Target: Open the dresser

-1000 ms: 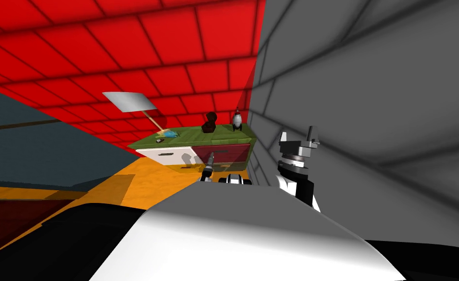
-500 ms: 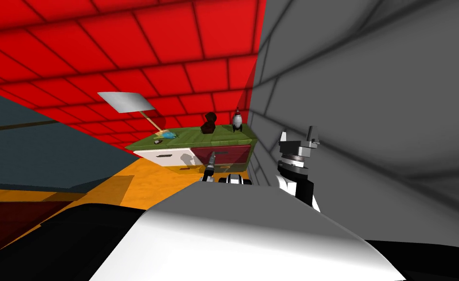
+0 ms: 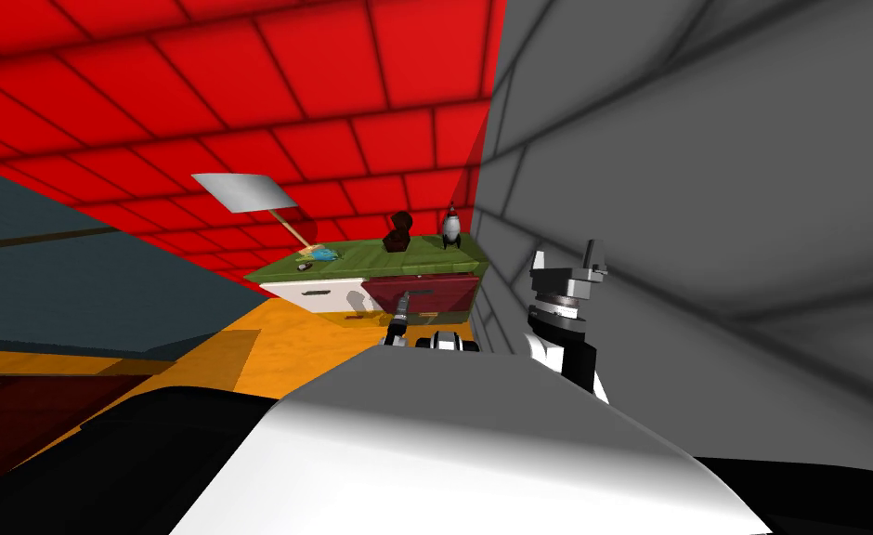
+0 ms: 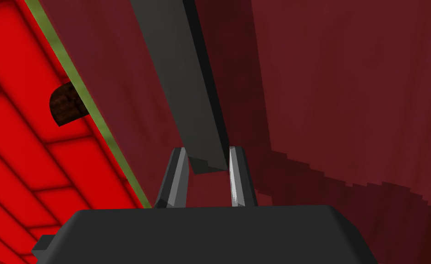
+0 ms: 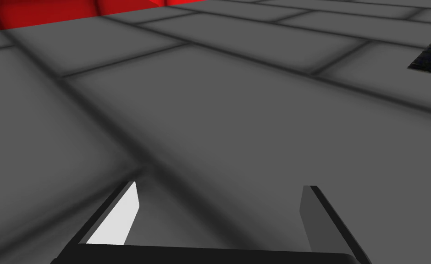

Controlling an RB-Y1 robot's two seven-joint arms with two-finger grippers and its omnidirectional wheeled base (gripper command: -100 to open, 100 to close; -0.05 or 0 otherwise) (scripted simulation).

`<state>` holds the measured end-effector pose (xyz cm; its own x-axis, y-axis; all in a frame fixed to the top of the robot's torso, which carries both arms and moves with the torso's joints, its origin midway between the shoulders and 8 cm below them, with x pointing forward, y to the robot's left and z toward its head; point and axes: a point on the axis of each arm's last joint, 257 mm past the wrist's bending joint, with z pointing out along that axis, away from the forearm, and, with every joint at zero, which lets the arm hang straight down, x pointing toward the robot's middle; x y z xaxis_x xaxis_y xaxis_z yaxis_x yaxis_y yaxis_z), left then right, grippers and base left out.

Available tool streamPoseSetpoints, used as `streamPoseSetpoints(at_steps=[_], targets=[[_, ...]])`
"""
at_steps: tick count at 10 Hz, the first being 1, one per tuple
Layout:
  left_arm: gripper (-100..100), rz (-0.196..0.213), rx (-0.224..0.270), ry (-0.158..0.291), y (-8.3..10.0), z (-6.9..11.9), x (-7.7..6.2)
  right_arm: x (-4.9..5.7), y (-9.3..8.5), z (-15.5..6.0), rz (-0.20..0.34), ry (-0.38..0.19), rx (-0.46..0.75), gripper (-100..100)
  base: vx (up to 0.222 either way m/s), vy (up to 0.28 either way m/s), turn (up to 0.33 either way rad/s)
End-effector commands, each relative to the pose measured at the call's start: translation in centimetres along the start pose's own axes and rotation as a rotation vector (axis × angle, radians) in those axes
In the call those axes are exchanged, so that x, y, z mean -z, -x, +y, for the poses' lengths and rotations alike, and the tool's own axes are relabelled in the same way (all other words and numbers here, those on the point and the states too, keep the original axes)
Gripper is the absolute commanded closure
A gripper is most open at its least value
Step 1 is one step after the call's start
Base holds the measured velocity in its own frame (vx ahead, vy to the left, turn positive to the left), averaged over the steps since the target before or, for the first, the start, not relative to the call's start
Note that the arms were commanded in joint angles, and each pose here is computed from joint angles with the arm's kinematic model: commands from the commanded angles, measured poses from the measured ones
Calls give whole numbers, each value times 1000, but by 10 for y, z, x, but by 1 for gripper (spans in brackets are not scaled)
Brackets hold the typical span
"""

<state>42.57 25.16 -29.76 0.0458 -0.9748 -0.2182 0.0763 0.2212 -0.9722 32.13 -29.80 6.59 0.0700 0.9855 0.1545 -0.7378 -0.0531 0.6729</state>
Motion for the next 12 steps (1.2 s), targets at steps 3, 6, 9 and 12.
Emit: streamPoseSetpoints(at_steps=[3,6,9,12], targets=[[100,8,0,9,-3,1,9,0,0,0,0,0,0,0,-153,-7,5],[100,12,1,6,-5,-2,14,0,0,0,0,0,0,0,-202,-9,14],[-100,12,2,14,-2,-13,8,0,0,0,0,0,0,0,-54,-5,-4],[-100,11,2,14,2,-29,2,0,0,0,0,0,0,0,-8,-1,-3]])
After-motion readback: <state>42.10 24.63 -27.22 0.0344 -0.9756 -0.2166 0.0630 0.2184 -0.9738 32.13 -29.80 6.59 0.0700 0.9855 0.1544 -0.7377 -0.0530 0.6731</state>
